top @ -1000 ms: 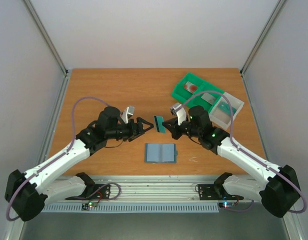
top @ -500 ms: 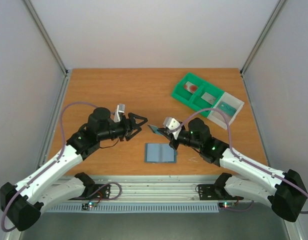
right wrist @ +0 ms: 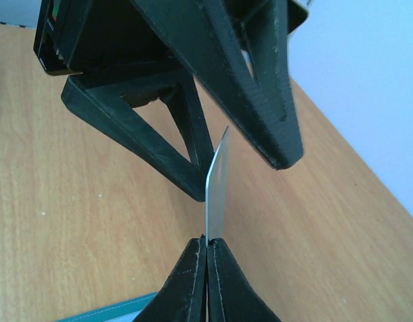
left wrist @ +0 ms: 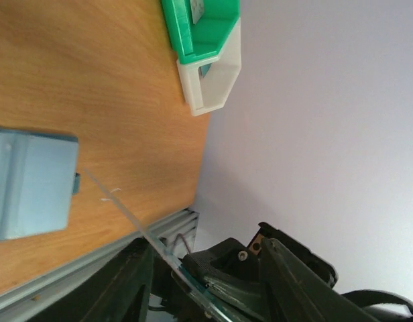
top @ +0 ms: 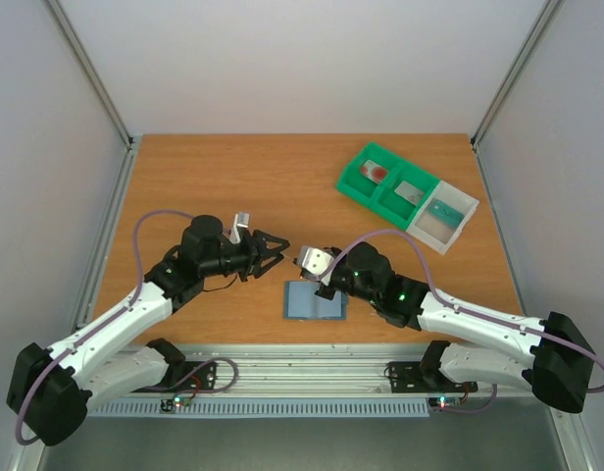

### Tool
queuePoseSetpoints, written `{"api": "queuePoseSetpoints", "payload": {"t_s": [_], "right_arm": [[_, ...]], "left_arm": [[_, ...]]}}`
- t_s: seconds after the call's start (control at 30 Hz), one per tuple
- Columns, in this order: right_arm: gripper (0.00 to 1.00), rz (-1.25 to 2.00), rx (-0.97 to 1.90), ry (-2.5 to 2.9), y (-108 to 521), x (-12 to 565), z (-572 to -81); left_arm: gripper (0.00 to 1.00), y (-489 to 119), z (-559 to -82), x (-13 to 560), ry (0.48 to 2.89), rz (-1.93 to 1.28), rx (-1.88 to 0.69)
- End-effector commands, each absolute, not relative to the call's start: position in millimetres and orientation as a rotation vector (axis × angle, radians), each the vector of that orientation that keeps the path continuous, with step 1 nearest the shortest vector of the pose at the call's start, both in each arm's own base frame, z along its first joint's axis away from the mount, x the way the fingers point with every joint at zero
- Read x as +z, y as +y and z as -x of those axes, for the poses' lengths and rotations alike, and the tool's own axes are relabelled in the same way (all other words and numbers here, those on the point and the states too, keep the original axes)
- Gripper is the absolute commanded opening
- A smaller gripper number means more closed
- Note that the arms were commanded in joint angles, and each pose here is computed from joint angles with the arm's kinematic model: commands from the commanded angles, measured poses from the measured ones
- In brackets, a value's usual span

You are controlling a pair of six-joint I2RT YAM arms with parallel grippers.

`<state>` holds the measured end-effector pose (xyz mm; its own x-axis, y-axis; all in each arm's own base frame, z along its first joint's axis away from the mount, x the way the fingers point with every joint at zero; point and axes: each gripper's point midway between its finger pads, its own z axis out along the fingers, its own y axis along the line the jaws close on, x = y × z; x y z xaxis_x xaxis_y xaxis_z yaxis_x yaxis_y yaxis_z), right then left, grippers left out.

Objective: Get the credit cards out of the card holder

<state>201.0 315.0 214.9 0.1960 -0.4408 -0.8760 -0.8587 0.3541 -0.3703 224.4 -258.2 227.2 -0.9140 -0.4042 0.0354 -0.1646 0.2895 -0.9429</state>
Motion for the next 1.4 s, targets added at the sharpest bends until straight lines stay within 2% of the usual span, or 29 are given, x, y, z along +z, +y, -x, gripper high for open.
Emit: {"api": "queuePoseSetpoints", "payload": {"t_s": [0.0, 0.23, 0.33, 0.63, 0.8, 0.97, 1.07, 1.17, 1.37], "right_arm": [[0.01, 1.24, 0.378, 1.356, 319, 237, -206], [0.01, 1.256, 0.367, 1.387, 320, 230, -207], [0.04, 1.261, 0.366, 1.389, 319, 228, -207], [0.26, 1.283, 0.398, 1.44, 317, 234, -201], [0.31, 1.181, 0.411, 1.558, 305, 248, -206], [0.35, 0.96, 0.468, 1.773, 288, 269, -219], [0.36, 0.882, 0.532, 1.984, 277, 264, -222], [0.36, 0.824, 0.621, 2.121, 273, 259, -224], [0.32, 0.543, 1.077, 2.378, 260, 245, -239]], "left_arm": [[0.4, -261, -229, 245, 2.248, 0.474, -1.775], [0.09, -266, -229, 245, 2.246, 0.452, -1.836], [0.01, -270, -229, 242, 2.256, 0.435, -1.855], [0.0, -275, -232, 228, 2.317, 0.356, -1.799], [0.0, -273, -235, 220, 2.342, 0.258, -1.691], [0.0, -268, -237, 209, 2.294, 0.188, -1.629], [0.0, -267, -235, 209, 2.233, 0.139, -1.647], [0.0, -267, -229, 204, 2.27, 0.088, -1.632], [0.0, -267, -215, 205, 2.318, -0.083, -1.584]]}}
